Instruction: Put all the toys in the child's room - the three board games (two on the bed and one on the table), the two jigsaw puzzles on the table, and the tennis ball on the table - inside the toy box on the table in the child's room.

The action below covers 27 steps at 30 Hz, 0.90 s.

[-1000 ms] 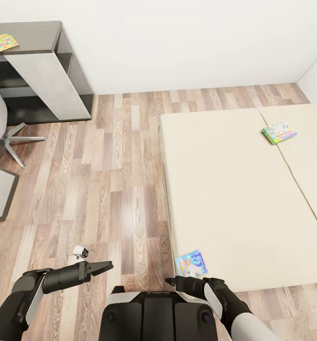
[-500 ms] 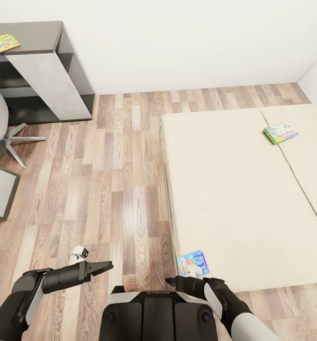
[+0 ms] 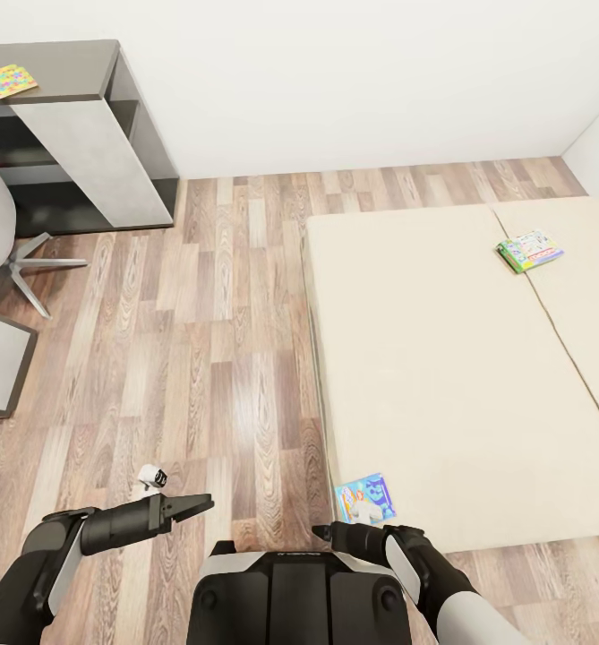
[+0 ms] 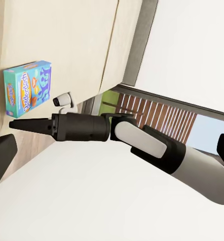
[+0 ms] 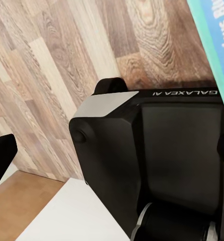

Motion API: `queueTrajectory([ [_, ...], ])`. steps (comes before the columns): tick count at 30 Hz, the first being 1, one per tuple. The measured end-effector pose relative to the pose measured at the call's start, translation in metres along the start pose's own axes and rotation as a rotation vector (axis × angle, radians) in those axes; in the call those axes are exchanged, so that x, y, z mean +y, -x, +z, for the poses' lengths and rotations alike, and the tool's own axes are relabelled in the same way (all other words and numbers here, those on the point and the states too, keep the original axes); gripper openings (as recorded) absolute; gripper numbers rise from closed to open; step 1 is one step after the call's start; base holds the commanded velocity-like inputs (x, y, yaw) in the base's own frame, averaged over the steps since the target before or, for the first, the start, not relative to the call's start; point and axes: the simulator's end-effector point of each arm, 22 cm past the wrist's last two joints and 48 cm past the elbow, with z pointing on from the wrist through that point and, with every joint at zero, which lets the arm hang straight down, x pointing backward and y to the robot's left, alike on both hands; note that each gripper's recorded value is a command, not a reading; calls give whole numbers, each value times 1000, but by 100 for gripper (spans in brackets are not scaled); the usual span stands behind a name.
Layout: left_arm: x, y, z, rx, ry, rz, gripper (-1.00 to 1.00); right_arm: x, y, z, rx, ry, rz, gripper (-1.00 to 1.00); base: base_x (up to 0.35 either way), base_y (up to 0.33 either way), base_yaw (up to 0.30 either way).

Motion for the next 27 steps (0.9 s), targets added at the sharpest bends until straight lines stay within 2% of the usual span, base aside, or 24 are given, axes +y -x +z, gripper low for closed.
queueTrajectory([
  [27,0,0,0,-1,0,0,100,1,0,0,1,6,1,100,0,0,0],
])
